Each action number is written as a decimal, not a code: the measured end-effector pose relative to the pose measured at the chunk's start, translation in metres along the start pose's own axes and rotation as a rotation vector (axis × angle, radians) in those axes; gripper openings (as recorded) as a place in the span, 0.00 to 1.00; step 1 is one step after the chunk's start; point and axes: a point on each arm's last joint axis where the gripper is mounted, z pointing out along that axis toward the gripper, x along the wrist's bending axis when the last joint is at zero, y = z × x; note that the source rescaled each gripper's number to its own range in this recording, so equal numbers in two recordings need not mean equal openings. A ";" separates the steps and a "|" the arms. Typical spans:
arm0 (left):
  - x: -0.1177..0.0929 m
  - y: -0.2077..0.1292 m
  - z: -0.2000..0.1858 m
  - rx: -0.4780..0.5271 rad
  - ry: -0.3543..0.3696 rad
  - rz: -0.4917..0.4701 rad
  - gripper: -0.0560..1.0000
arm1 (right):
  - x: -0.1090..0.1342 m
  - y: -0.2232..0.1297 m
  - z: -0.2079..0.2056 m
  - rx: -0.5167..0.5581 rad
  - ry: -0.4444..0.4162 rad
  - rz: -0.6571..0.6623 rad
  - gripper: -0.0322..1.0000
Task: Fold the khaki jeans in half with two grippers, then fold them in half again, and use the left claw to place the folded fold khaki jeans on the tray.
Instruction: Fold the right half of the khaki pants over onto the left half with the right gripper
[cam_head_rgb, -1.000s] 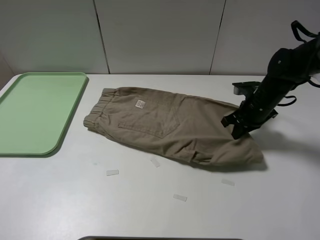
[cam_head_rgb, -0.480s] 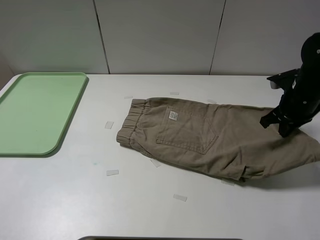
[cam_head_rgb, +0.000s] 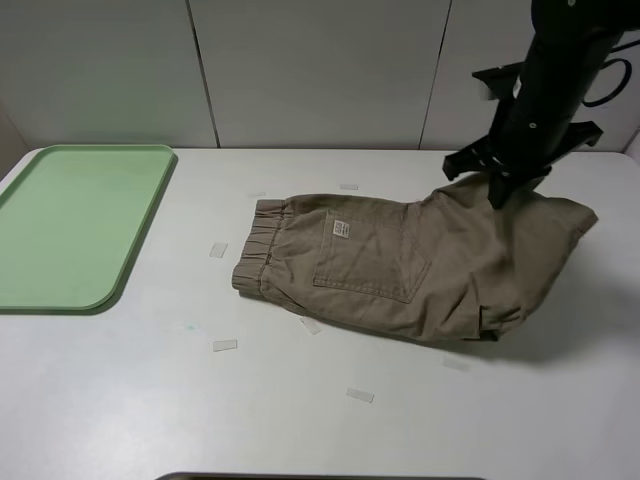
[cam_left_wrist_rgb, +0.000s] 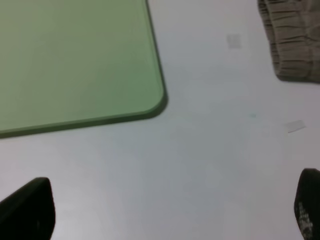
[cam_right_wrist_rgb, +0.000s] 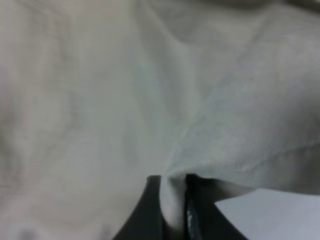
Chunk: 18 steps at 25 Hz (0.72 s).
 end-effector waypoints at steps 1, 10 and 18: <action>0.001 0.000 0.000 0.000 0.010 0.004 1.00 | 0.009 0.003 -0.004 -0.020 0.025 0.002 0.06; 0.004 0.000 0.000 -0.001 0.048 0.018 1.00 | 0.067 0.013 0.007 -0.042 0.257 0.056 0.06; 0.005 0.000 0.000 -0.001 0.060 0.023 1.00 | 0.109 0.019 0.020 -0.114 0.370 0.059 0.06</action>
